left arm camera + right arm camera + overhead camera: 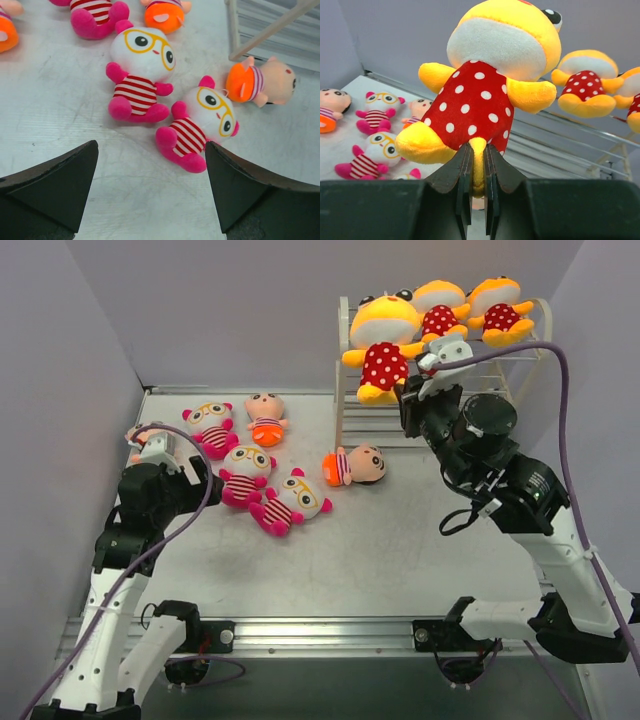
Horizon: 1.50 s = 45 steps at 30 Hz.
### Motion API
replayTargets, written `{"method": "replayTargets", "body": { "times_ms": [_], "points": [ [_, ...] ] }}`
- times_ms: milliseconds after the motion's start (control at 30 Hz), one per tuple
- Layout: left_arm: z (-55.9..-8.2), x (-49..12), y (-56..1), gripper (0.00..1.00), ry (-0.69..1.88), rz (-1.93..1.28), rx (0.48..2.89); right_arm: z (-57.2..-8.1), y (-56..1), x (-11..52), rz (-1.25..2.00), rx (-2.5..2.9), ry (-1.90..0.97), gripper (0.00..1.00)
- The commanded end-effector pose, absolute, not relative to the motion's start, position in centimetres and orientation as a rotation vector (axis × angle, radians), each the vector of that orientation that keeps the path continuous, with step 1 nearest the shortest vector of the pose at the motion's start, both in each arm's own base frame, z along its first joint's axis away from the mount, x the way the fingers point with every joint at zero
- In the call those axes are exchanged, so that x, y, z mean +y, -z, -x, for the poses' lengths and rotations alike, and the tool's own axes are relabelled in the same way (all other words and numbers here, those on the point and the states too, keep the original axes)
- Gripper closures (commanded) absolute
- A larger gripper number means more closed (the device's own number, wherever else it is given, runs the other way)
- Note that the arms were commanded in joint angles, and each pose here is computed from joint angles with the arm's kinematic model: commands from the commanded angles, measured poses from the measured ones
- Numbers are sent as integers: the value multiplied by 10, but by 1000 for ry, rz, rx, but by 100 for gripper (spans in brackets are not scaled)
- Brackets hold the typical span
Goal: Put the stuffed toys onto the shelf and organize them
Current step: Place the stuffed toy onto shelf
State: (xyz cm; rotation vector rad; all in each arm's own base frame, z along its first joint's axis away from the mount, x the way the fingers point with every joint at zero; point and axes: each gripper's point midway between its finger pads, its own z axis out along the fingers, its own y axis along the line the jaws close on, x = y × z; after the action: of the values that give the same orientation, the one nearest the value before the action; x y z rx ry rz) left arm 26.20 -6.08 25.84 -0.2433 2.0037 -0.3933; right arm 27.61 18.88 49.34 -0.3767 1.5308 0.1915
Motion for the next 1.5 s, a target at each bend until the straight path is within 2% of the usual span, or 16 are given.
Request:
{"method": "replayTargets", "body": {
  "times_ms": [0, 67, 367, 700, 1467],
  "points": [
    [-261, -44, -241, 4, 250, 202, 2022, -296, -509, 180, 422, 1485, -72, 100],
    [-263, -43, -223, 4, 238, 222, 2043, -313, -513, 167, 405, 1476, -31, 100],
    [-268, -41, -214, 4, 206, 224, 2096, -374, -537, 153, 368, 1391, -48, 100],
    [-269, -44, -210, 4, 227, 215, 2107, -443, -527, 142, 356, 1401, 19, 100],
    [-269, -44, -209, 4, 221, 214, 2112, -494, -492, 146, 368, 1469, 143, 100]
  ]
}}
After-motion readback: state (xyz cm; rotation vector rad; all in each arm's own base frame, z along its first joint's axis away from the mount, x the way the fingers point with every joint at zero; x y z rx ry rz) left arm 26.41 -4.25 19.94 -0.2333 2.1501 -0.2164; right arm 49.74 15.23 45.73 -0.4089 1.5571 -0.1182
